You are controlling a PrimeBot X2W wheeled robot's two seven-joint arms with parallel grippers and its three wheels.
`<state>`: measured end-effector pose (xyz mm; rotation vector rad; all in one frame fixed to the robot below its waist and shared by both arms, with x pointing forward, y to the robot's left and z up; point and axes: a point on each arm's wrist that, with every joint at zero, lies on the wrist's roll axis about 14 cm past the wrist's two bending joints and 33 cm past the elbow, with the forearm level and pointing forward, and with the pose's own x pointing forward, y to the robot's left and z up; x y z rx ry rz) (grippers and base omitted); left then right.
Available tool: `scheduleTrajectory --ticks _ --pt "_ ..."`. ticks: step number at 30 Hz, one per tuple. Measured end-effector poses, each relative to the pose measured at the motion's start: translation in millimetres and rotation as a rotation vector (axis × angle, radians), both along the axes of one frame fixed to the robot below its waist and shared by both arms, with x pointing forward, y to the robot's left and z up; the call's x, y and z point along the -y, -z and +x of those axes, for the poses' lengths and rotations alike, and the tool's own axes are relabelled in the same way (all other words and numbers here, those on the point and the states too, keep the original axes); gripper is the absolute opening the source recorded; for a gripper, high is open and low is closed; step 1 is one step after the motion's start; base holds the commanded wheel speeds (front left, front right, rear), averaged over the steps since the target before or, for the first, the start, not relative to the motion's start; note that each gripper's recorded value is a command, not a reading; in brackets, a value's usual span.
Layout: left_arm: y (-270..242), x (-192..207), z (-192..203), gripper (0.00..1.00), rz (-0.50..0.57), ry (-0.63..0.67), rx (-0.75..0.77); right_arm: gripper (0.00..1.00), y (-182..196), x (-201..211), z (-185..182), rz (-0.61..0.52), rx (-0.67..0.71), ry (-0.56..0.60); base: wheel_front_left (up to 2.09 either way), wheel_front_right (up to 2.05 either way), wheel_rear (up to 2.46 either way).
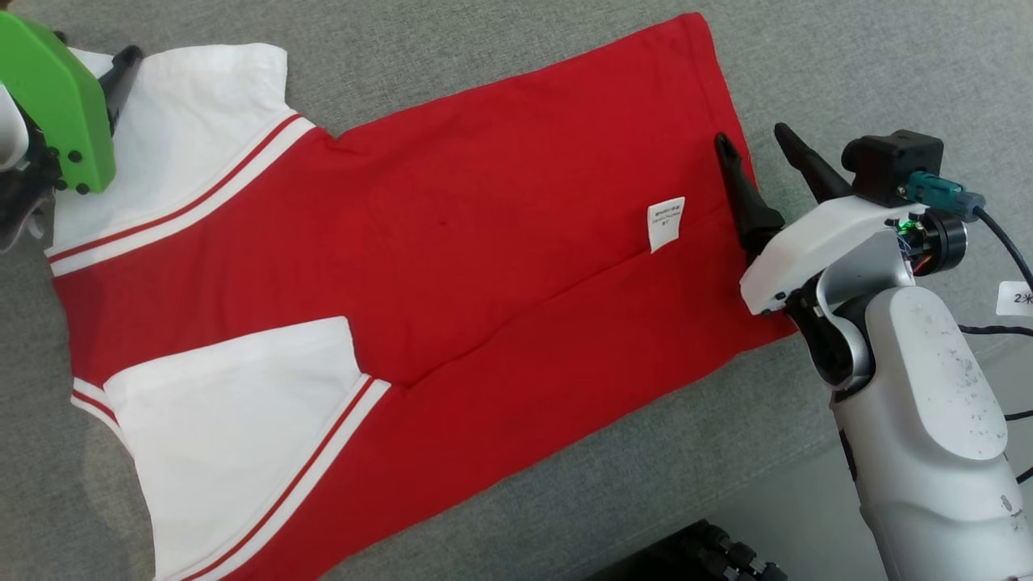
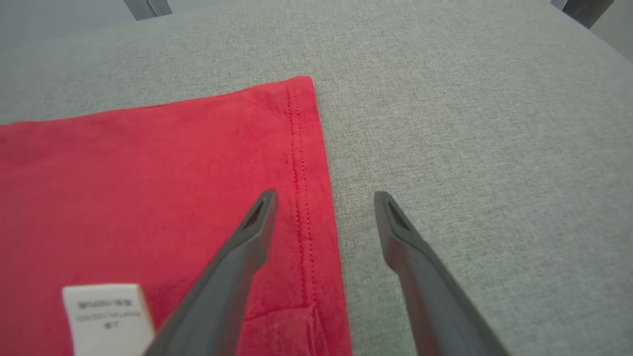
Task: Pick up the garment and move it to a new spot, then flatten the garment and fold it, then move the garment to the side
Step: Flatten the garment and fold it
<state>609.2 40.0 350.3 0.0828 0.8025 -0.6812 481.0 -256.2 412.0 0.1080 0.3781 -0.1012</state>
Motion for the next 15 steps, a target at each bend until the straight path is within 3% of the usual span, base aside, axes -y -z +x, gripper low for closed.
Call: scheduleTrajectory --ticks 5,8,9,10,15 --pt "-4 0 -8 0.73 0.008 0.023 -0.027 1.0 -4 -6 6 0.005 0.015 -0.018 0.0 0.0 0.0" --pt "-5 -1 -11 0.36 0.011 0.029 -0.034 1.0 -6 -9 8 0.007 0.021 -0.024 0.0 0.0 0.0" --pt "-5 -1 -12 0.32 0.011 0.03 -0.035 1.0 -6 -9 8 0.007 0.023 -0.026 0.0 0.0 0.0" --pt "-5 -1 -13 0.0 0.011 0.033 -0.035 1.0 -6 -10 9 0.008 0.022 -0.027 0.0 0.0 0.0" --pt "-8 0 -14 0.0 -0.002 0.031 -0.012 1.0 -11 -9 14 0.0 0.034 -0.033 0.0 0.0 0.0"
